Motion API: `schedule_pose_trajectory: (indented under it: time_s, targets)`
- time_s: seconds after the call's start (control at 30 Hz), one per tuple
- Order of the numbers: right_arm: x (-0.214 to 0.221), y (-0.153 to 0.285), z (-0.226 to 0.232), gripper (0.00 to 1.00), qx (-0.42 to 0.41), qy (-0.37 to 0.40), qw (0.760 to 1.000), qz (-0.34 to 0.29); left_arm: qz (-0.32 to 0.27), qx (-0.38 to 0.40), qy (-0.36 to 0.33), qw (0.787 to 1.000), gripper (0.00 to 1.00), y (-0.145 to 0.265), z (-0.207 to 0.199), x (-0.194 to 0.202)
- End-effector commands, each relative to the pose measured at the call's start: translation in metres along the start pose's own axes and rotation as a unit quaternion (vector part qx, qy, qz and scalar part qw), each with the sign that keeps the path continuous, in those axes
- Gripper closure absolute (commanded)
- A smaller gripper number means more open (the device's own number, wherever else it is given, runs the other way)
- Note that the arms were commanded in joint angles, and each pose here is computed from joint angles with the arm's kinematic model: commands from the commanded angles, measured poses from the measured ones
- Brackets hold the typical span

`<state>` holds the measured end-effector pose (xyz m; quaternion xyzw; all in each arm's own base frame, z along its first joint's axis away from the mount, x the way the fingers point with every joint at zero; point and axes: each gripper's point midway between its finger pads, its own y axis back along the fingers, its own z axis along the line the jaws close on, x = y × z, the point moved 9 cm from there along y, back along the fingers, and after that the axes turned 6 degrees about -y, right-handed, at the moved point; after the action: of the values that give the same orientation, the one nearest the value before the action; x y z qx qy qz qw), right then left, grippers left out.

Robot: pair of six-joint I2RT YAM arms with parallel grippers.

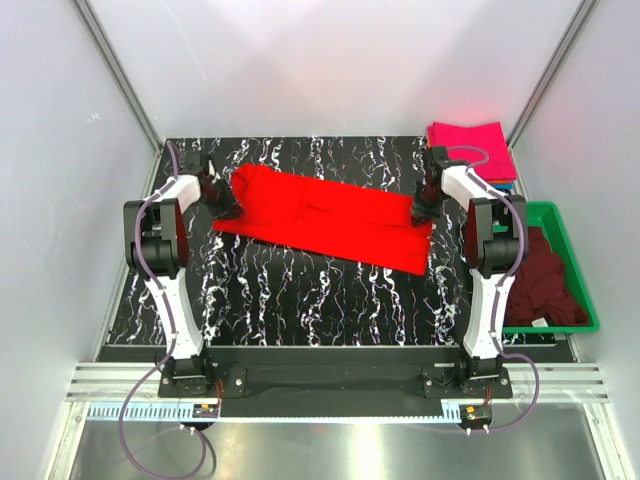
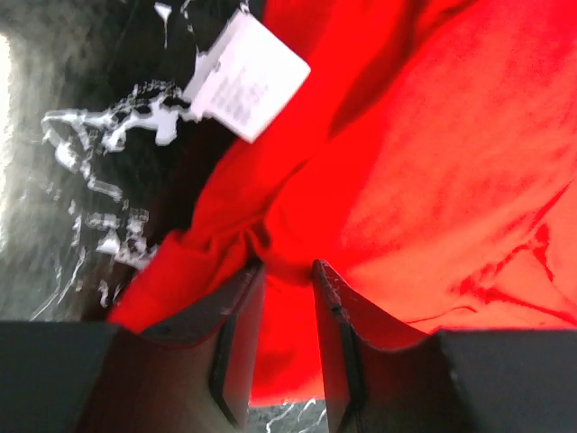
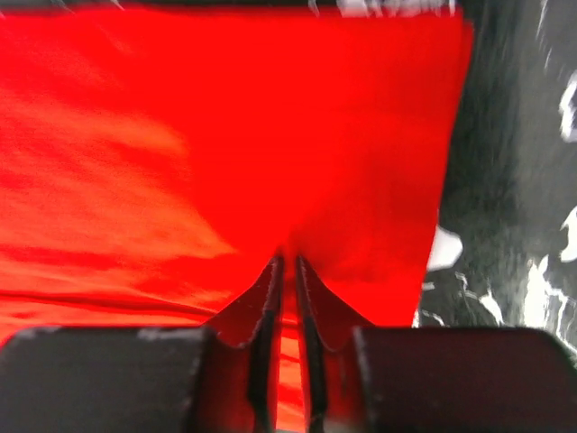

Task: Fold and stack the t-shirts
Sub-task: Fold the tshirt

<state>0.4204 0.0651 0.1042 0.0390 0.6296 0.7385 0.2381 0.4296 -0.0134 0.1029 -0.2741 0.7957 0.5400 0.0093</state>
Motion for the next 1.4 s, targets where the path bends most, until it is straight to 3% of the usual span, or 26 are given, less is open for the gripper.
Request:
schedule_pose_trajectory:
  time_s: [0.0, 0.2, 0.43, 0.53, 0.77, 0.8, 0.87, 1.03, 1.37]
  targets:
    - [0.008, 0.008, -0.009, 0.85, 0.025, 0.022, 0.999, -0.011, -0.011, -0.047, -0.011, 0.999, 0.65, 0.005, 0.013, -0.022]
    - [0.041, 0.021, -0.024, 0.87, 0.049, 0.005, 0.999, -0.007, -0.016, -0.091, -0.013, 0.996, 0.65, -0.001, 0.033, -0.040]
    - [0.128, 0.027, -0.003, 0.80, 0.035, -0.044, 0.997, 0.051, -0.051, -0.029, -0.040, 0.997, 0.62, -0.024, 0.019, -0.090]
    - [0.162, 0.038, 0.016, 0.76, -0.006, -0.056, 0.995, 0.078, -0.062, -0.015, -0.062, 0.996, 0.62, -0.005, 0.005, -0.110]
    - [0.156, 0.079, 0.020, 0.67, -0.001, -0.016, 0.999, 0.048, -0.114, -0.103, -0.098, 0.983, 0.57, 0.086, -0.011, -0.080]
    - [0.153, 0.084, 0.022, 0.66, -0.001, -0.006, 0.999, 0.043, -0.089, -0.112, -0.092, 0.985, 0.57, 0.082, -0.004, -0.062]
    - [0.142, 0.093, 0.025, 0.66, 0.003, 0.012, 1.000, 0.025, -0.093, -0.113, -0.084, 0.986, 0.57, 0.098, -0.005, -0.047]
    - [0.144, 0.079, 0.017, 0.67, 0.028, 0.036, 0.999, 0.022, -0.050, -0.077, -0.054, 0.994, 0.53, 0.073, 0.010, -0.005]
    - [0.175, 0.045, -0.025, 0.73, 0.088, 0.058, 0.994, 0.038, -0.009, -0.111, -0.020, 0.994, 0.51, 0.027, 0.029, -0.008]
